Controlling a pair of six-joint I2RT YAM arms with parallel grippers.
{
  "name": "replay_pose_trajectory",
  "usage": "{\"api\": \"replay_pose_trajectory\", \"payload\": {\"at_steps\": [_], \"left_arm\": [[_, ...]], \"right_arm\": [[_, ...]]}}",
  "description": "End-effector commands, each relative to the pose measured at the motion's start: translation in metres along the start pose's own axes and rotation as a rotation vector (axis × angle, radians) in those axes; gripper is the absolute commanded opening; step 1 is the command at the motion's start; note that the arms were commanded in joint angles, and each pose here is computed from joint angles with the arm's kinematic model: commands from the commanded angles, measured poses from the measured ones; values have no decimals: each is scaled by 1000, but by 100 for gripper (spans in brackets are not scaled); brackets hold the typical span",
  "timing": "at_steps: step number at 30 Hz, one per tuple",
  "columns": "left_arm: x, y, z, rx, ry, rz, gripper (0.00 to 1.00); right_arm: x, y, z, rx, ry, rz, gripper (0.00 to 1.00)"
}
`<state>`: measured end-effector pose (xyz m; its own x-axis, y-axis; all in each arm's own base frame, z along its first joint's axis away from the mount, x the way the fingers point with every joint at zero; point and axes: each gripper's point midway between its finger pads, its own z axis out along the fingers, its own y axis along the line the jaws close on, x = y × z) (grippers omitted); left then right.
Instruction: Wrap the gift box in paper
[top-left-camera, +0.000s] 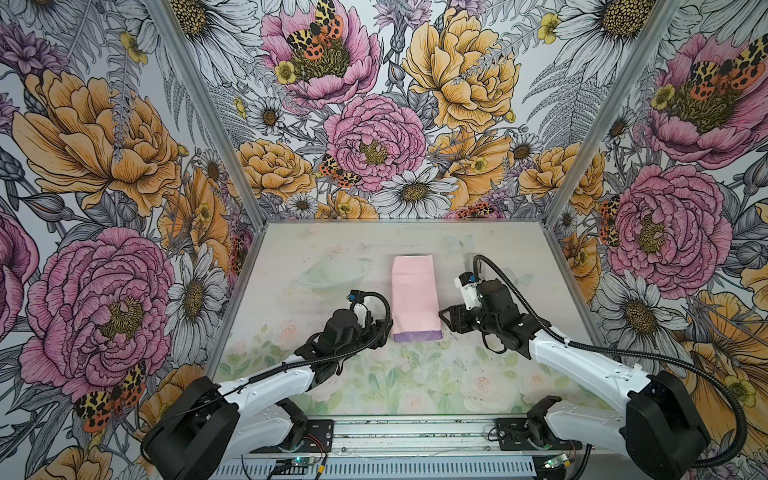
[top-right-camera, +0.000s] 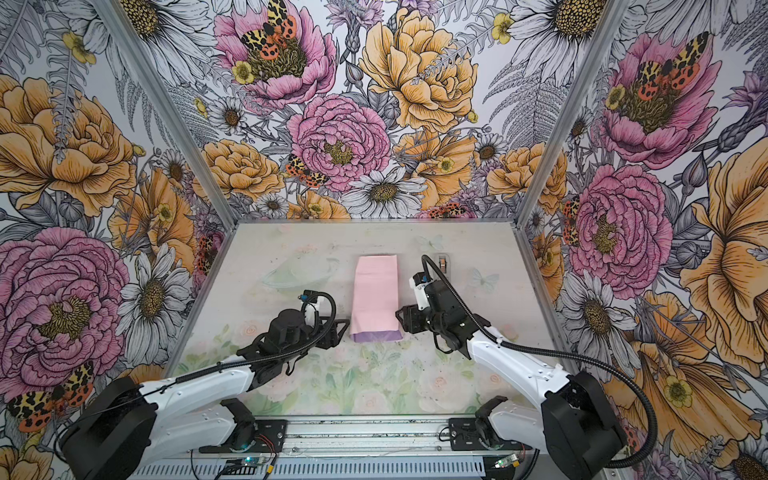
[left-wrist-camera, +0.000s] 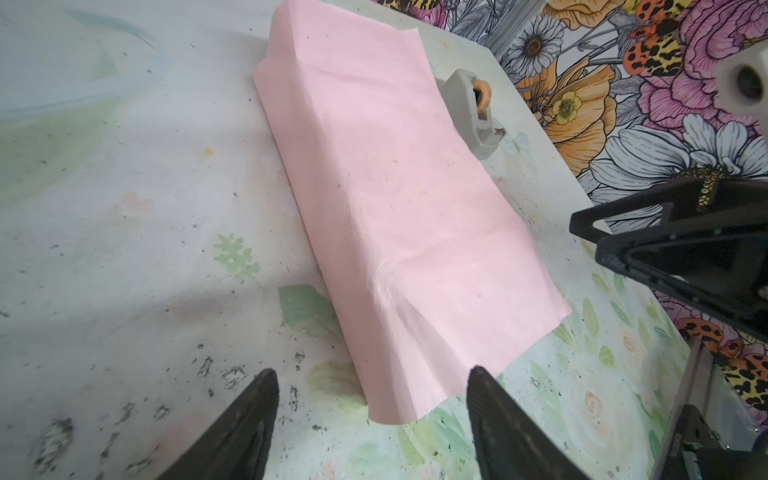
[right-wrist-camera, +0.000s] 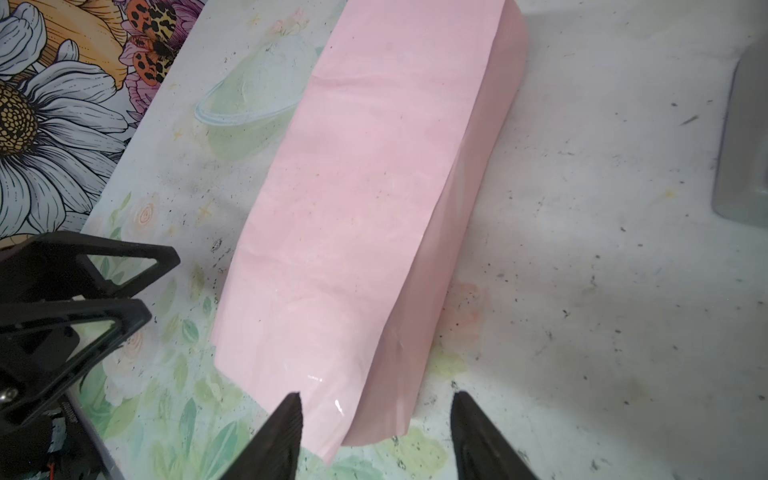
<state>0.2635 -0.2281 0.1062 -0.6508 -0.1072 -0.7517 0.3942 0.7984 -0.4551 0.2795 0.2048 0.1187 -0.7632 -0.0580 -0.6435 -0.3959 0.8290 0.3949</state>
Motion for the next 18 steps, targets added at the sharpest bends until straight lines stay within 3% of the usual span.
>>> {"api": "replay_pose_trajectory", "payload": {"at_steps": [1, 18], "left_arm": [[-12, -20, 11, 66, -32, 33, 73], [8, -7, 40, 3, 44, 9, 69]], "right_arm": [[-5, 5, 14, -30, -30, -38, 60], [19, -11, 47, 38, 70, -54, 60]]}}
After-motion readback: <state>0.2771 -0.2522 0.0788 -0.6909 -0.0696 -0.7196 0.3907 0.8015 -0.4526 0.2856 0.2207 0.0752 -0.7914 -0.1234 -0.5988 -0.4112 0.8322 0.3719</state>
